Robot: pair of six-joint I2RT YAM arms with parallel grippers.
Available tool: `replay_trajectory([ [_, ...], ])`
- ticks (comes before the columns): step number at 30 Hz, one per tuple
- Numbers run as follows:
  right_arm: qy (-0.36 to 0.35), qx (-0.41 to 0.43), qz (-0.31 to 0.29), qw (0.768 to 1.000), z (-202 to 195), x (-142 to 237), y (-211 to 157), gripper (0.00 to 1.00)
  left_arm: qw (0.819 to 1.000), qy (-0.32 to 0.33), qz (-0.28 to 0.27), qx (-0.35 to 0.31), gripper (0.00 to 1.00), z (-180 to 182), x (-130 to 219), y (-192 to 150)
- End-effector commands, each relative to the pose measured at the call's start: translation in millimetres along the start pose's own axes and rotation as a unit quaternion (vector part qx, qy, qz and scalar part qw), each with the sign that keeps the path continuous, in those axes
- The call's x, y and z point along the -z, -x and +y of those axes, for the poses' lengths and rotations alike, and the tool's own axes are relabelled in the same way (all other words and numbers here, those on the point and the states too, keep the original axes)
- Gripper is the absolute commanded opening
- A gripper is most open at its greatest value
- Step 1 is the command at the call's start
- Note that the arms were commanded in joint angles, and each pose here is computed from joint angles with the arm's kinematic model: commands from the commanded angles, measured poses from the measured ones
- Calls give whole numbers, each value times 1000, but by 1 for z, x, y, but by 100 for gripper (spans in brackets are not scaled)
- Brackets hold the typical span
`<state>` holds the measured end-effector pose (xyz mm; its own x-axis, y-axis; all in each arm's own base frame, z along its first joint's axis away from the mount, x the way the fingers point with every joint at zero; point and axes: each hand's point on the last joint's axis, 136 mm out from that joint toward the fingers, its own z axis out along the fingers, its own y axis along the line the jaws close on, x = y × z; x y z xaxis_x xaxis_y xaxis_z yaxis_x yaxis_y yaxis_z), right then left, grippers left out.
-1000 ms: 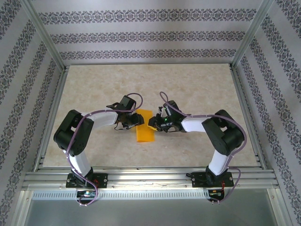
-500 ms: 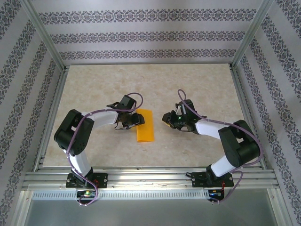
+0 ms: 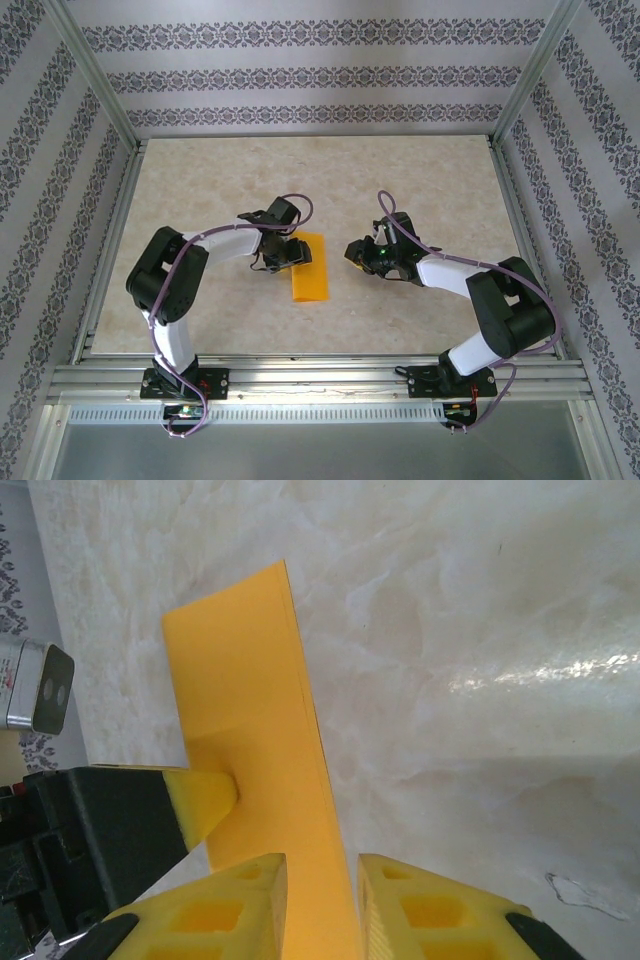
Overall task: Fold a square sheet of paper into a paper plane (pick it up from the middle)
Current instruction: Hold the paper at the center of the table.
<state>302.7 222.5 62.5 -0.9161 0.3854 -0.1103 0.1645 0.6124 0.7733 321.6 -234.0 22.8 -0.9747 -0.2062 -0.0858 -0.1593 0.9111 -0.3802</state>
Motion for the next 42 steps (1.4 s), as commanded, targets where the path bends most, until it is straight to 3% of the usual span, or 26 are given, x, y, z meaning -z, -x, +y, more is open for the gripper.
replay_trajectory([
  [1, 8, 9, 13, 1000, 4, -3, -3, 26, 997, 72, 6, -10, 60, 28, -27, -6],
  [15, 10, 13, 26, 1000, 4, -7, -10, 26, 997, 72, 11, 17, 60, 29, -39, -12],
  [24, 21, 55, 83, 995, 21, -25, -30, 13, 996, 82, 7, 23, 60, 33, -38, -11],
  [42, -10, 37, 40, 998, 4, -15, -17, 14, 995, 92, 13, 33, 60, 36, -47, -15],
])
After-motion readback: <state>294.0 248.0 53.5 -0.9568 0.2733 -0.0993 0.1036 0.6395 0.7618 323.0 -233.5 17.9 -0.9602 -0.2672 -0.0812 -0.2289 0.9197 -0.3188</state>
